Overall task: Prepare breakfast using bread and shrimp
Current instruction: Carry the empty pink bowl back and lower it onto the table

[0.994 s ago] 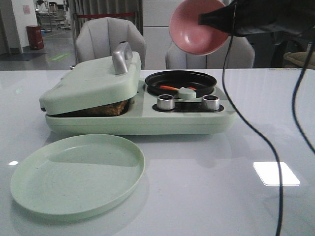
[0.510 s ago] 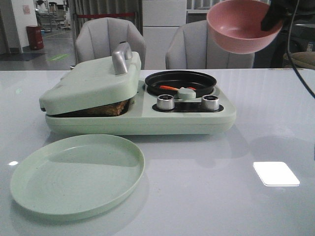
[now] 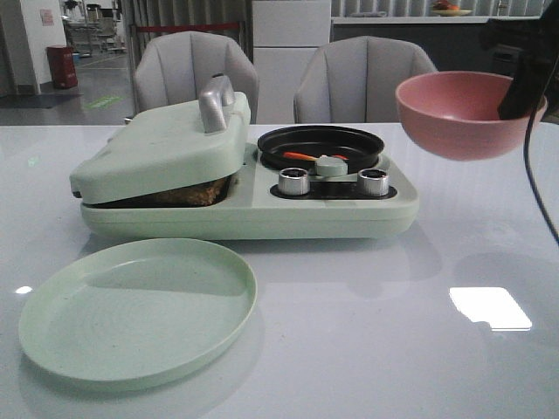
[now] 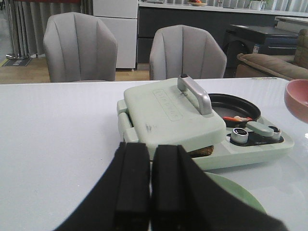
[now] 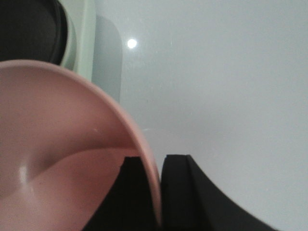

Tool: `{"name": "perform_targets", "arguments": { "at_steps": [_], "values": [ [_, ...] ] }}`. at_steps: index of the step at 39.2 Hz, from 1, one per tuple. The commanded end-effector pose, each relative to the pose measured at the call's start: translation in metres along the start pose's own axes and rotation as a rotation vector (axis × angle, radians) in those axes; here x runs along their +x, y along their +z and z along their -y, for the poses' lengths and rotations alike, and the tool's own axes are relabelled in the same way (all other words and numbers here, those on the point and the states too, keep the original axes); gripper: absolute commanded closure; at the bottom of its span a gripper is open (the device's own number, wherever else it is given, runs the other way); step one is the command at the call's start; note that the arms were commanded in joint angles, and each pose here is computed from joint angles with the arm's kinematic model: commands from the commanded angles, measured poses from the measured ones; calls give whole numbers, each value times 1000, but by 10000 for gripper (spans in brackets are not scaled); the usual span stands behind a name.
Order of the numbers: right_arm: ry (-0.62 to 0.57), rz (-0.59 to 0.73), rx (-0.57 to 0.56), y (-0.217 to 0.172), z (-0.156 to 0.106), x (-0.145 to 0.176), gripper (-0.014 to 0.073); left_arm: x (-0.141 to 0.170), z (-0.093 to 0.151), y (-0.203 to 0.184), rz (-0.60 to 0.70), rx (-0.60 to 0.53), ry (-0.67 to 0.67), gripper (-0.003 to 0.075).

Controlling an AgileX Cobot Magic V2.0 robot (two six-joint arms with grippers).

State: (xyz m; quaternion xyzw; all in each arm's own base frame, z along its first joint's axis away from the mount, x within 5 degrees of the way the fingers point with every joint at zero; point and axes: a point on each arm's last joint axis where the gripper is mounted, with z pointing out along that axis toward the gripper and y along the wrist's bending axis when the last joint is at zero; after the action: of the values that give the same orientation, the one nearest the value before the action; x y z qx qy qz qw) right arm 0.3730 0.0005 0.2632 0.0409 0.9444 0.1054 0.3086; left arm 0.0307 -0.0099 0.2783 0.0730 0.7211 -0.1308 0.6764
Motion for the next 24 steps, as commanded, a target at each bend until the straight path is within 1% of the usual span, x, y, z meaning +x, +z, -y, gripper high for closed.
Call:
{"name": "perform_targets", "arguments": {
  "at_steps": [1,6,12,20,24],
  "values": [
    [1,63,0,-17,0,-1,459,-14,2,-1,87,16,-16,607],
    [11,29,12,-12,4,16,459,-14,2,-1,87,16,-16,607],
    [38,16,33,-13,14,28,459,-14,2,-1,87,16,-16,607],
    [96,-19,70,-12,37,38,459,-14,2,-1,87,16,-16,607],
    [115,-22,80,-11,43,39,459,-14,2,-1,87,16,-16,607]
  ]
}}
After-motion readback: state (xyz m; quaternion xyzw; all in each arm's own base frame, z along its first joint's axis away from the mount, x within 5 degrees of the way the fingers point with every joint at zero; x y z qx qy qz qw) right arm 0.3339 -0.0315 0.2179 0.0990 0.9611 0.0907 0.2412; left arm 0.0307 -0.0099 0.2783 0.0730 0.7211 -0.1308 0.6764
